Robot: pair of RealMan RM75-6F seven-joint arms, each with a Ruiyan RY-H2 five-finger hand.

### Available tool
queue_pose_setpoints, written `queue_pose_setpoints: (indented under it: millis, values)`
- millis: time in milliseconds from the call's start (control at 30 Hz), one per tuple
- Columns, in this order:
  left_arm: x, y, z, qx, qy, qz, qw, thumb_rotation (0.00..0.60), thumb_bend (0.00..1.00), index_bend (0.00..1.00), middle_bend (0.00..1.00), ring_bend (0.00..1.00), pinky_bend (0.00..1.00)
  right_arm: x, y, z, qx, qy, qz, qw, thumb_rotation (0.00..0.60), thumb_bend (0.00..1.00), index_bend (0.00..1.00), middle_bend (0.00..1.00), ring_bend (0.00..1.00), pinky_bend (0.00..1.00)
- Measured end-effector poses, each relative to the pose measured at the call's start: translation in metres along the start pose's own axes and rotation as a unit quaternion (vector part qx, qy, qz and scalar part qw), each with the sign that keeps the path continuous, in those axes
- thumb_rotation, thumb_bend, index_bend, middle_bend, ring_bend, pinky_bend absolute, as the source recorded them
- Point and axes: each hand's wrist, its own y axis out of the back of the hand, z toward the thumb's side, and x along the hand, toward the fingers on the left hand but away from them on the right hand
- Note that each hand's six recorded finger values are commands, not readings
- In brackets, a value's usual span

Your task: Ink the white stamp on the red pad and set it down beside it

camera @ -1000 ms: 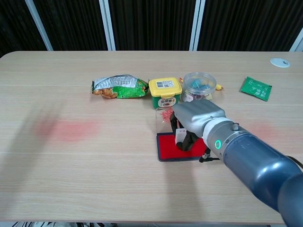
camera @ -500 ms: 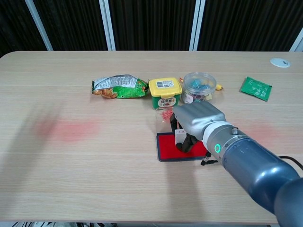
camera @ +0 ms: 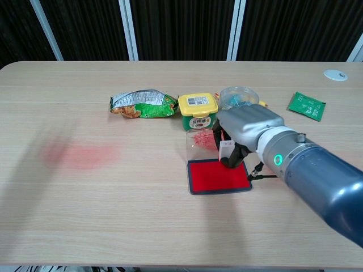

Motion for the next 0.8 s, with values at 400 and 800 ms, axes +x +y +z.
queue_pose_setpoints:
  millis: [400,800]
  values:
    - [-0.002,0.000,0.000,0.001,0.000,0.005,1.0000,0.600,0.00,0.00,0.00,0.00,0.00,0.005,-0.001,-0.059,-0.010,-0.044,0.005,0.9990,0.600,0.47,0.66,0.52,0.41,0.44]
    - [-0.003,-0.001,0.000,0.001,0.003,0.005,1.0000,0.600,0.00,0.00,0.00,0.00,0.00,0.004,-0.017,-0.078,-0.017,-0.057,0.022,0.9980,0.600,0.40,0.66,0.51,0.40,0.44]
